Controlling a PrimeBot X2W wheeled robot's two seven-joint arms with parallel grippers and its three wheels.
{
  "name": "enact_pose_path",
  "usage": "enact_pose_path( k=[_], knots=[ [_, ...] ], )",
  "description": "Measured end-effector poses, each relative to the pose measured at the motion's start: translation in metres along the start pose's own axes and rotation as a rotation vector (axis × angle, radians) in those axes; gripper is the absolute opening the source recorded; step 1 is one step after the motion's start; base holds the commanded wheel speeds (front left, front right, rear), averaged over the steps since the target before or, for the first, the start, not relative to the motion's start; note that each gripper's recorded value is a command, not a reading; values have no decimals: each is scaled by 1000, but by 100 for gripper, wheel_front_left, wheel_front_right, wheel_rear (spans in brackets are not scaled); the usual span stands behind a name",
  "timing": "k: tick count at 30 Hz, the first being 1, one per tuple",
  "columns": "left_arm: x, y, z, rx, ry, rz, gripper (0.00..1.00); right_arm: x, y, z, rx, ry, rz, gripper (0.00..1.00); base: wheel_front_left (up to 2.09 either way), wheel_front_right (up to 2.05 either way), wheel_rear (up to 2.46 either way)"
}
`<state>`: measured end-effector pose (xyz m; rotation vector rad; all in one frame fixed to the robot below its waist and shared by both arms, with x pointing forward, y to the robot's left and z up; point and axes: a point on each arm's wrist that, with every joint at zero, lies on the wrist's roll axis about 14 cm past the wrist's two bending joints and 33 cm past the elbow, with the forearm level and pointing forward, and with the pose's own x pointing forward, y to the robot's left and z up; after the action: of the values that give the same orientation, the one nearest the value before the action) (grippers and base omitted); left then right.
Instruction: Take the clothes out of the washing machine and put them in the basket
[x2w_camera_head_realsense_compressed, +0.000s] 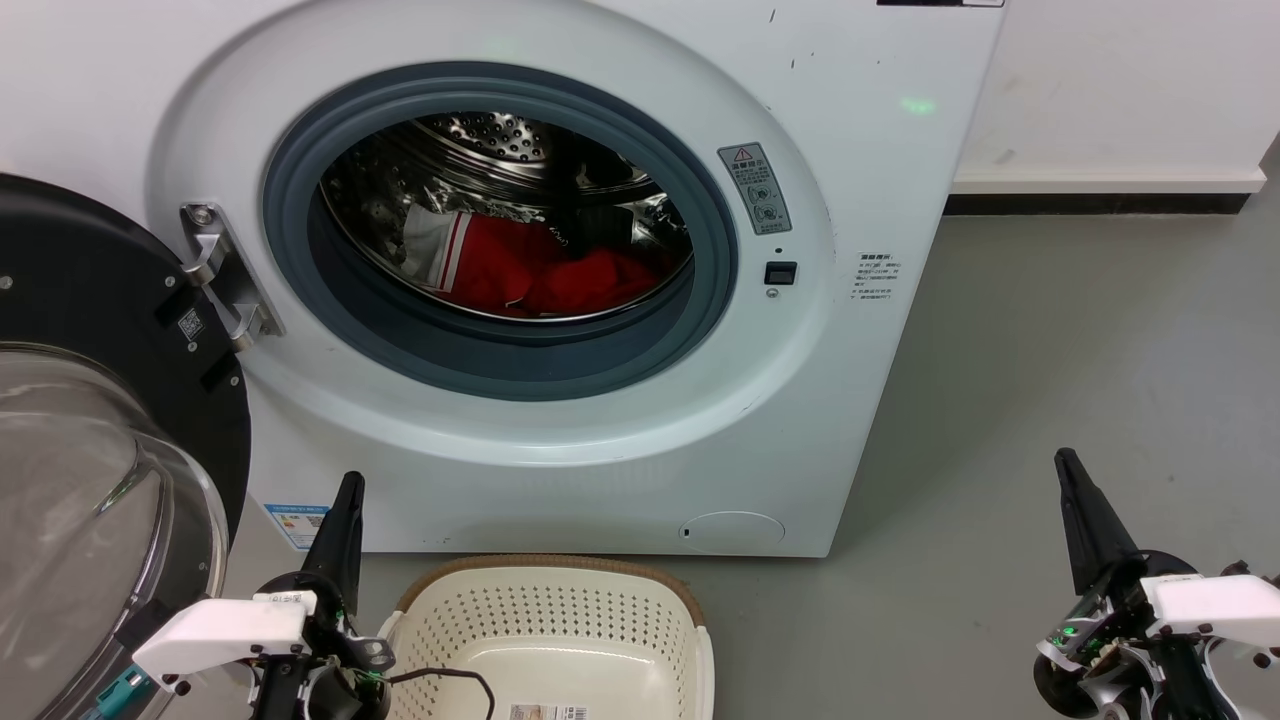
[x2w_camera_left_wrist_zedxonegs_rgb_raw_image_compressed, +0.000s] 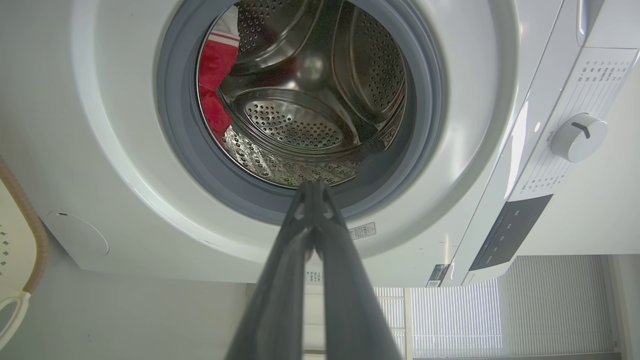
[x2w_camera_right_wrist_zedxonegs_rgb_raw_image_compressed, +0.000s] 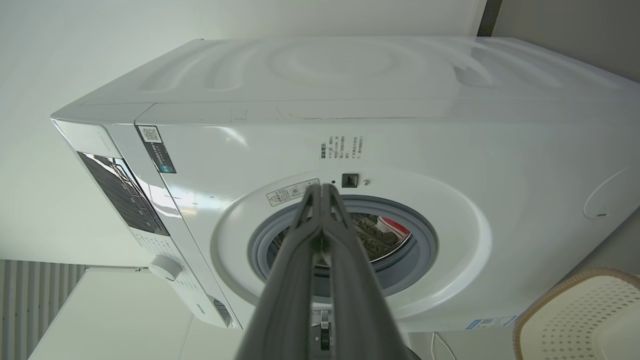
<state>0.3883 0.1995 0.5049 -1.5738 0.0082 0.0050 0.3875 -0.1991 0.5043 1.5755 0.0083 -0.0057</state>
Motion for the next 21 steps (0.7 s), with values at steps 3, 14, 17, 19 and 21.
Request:
enact_pose_path(
  k=[3,14,17,19,21],
  knots=[
    [0,0,0,0,0,0,0,0,0,0,0,0,0,0,0,0,0],
    [0,0,0,0,0,0,0,0,0,0,0,0,0,0,0,0,0],
    [0,0,0,0,0,0,0,0,0,0,0,0,0,0,0,0,0],
    [0,0,0,0,0,0,0,0,0,0,0,0,0,0,0,0,0],
    [0,0,0,0,0,0,0,0,0,0,0,0,0,0,0,0,0]
  ],
)
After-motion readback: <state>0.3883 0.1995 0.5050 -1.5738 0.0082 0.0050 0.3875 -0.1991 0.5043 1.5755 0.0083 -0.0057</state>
